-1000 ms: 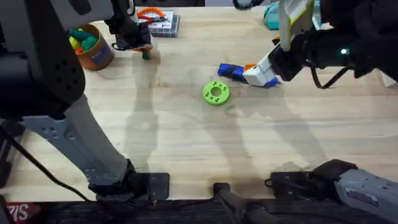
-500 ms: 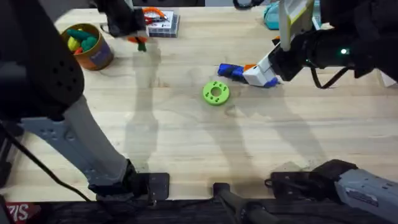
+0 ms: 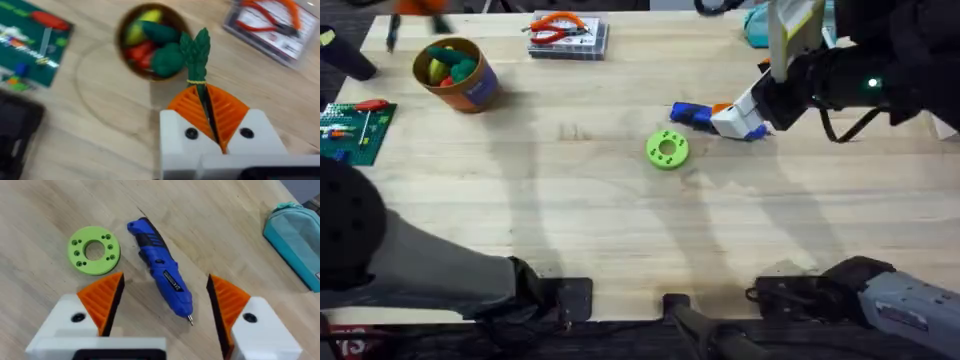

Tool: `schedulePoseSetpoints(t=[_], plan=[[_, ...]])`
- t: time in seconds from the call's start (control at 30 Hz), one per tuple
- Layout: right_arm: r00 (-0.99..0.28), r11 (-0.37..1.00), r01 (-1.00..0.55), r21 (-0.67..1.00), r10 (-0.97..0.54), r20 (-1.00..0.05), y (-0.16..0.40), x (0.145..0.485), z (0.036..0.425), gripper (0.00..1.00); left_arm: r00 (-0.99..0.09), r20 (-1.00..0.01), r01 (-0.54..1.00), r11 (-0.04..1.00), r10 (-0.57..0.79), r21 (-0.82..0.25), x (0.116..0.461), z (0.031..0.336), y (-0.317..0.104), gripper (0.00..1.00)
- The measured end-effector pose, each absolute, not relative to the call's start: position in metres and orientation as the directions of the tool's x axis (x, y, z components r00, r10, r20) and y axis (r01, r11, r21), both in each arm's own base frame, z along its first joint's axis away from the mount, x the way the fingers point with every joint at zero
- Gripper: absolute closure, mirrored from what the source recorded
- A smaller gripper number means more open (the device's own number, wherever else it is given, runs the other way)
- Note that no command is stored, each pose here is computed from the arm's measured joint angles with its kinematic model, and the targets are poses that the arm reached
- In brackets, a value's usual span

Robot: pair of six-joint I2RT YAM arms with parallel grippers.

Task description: Pick up the gripper from the table and insert it into the empty holder that is missing its gripper. Then pick up a screw, insert it into the mounting hole, and use the screwdriver to tighten it. Finally, clean up the table by picking up the vegetable and placing it into the bucket.

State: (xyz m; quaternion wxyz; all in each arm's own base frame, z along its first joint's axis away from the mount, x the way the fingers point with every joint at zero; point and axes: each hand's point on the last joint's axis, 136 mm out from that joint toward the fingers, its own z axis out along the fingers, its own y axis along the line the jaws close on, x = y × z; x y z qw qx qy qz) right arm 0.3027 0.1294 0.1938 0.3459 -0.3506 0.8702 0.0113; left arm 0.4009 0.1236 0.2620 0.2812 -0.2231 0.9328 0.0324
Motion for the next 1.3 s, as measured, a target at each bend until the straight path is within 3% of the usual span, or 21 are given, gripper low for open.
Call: schedulePoseSetpoints(t=[0.1,0.23,0.6,0.77,0.87,0.9,1.03,1.17,1.2,1.23,1.3], plan=[[-0.514,0.754,-0.618,-0.223,-0.602,-0.61,0.129,0.303,0.194,0.022,-0.716,-0.53,-0.508,0.86,-0.455,-0.053,0.386,0.257,0.168,0.996],[-0.515,0.754,-0.618,-0.223,-0.602,-0.61,0.129,0.303,0.194,0.022,-0.713,-0.483,-0.541,0.837,-0.508,-0.081,0.38,0.237,0.195,0.996],[-0.515,0.754,-0.618,-0.223,-0.602,-0.61,0.129,0.303,0.194,0.022,-0.783,-0.291,-0.543,0.832,-0.55,-0.111,0.395,0.15,0.203,0.996],[-0.53,0.752,-0.623,-0.215,-0.609,-0.591,0.127,0.298,0.19,0.022,-0.78,-0.309,-0.538,0.835,-0.544,-0.111,0.402,0.146,0.207,0.971],[-0.54,0.75,-0.627,-0.21,-0.613,-0.577,0.126,0.295,0.187,0.022,-0.777,-0.319,-0.537,0.836,-0.542,-0.113,0.404,0.147,0.208,0.583],[-0.542,0.75,-0.628,-0.209,-0.614,-0.574,0.126,0.294,0.186,0.022,-0.778,-0.319,-0.536,0.837,-0.541,-0.112,0.404,0.147,0.208,0.507],[-0.543,0.75,-0.628,-0.208,-0.614,-0.572,0.126,0.294,0.186,0.022,-0.778,-0.319,-0.536,0.837,-0.541,-0.113,0.404,0.147,0.208,0.361],[-0.543,0.75,-0.628,-0.208,-0.614,-0.572,0.126,0.294,0.186,0.022,-0.78,-0.296,-0.543,0.832,-0.551,-0.117,0.399,0.149,0.204,0.304],[-0.543,0.75,-0.628,-0.208,-0.614,-0.572,0.126,0.294,0.186,0.022,-0.78,-0.295,-0.542,0.832,-0.551,-0.12,0.399,0.152,0.203,0.239],[-0.543,0.75,-0.628,-0.208,-0.614,-0.572,0.126,0.294,0.186,0.022,-0.778,-0.296,-0.543,0.83,-0.554,-0.125,0.399,0.157,0.203,0.104],[-0.544,0.749,-0.629,-0.208,-0.615,-0.572,0.126,0.293,0.186,0.022,-0.779,-0.289,-0.542,0.83,-0.556,-0.134,0.397,0.167,0.2,0.012]])
